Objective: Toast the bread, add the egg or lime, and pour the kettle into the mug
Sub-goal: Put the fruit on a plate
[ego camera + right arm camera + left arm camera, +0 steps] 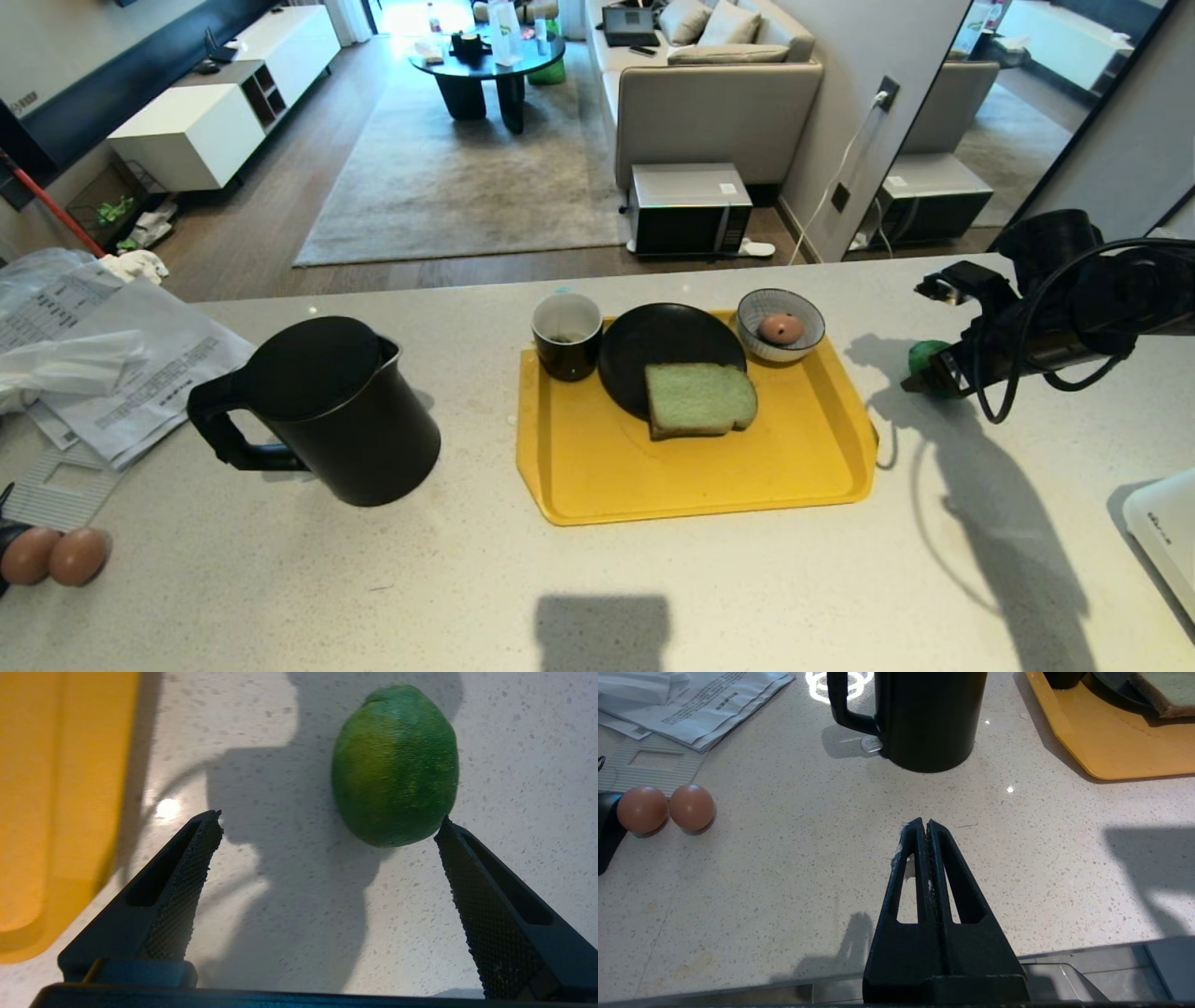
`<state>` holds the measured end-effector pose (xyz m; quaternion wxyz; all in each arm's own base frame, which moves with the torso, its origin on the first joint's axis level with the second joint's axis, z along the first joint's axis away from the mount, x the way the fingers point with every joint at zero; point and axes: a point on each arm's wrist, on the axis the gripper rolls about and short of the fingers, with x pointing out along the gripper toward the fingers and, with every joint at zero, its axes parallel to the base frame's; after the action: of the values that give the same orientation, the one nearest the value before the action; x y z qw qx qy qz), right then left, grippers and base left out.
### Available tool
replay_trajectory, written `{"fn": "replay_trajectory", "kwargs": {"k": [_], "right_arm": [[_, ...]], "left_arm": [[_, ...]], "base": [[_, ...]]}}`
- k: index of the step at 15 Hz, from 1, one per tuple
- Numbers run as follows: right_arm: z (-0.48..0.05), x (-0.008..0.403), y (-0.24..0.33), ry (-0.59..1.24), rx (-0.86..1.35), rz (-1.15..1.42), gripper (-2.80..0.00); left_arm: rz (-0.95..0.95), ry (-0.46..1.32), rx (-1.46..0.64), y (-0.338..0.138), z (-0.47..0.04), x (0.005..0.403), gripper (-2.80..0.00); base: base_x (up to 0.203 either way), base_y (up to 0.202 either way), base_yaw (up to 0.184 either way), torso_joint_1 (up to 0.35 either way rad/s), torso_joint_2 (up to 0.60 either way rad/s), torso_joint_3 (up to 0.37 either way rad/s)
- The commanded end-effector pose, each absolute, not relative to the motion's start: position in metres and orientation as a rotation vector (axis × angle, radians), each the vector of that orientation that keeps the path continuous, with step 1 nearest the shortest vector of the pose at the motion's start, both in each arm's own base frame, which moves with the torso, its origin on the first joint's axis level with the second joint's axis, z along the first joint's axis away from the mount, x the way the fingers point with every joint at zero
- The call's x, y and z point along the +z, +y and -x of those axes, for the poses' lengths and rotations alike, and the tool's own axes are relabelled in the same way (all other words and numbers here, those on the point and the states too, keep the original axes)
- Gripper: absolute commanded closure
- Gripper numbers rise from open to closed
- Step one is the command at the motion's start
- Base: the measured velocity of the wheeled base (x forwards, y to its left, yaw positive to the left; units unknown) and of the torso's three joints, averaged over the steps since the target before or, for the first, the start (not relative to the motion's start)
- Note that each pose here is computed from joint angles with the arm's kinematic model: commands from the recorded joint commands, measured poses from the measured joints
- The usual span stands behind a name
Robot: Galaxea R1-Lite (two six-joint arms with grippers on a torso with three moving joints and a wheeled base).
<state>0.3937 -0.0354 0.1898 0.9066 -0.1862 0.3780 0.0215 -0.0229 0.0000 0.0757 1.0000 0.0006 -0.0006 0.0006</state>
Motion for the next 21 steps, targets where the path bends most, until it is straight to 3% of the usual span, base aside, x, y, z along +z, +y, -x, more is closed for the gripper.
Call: {"fn": "replay_trajectory", "kwargs": {"k": [1,14,15,21], "right_arm": [[-0.406,0.177,-0.046,0.806,0.030,0.376,-2.80],[-0.448,0.153,-0.071,0.790,-0.001,0.352,-2.80],[-0.448,0.152,-0.074,0.791,-0.006,0.350,0.00],[-0.445,0.159,-0.076,0.777,-0.014,0.348,0.00]], "left_arm": [[-0.002,0.000,0.002,0.000,0.023,0.076,0.00],[-0.002,-0.002,0.002,0.000,0.023,0.076,0.00],[-0.002,-0.001,0.002,0.000,0.023,0.076,0.00],[-0.002,-0.001,0.002,0.000,0.023,0.076,0.00]], "base": [[0.000,0.000,0.000,0.000,0.00,0.000],[0.000,0.000,0.000,0.000,0.00,0.000],[0.000,0.000,0.000,0.000,0.00,0.000],[0.000,0.000,0.000,0.000,0.00,0.000]]}}
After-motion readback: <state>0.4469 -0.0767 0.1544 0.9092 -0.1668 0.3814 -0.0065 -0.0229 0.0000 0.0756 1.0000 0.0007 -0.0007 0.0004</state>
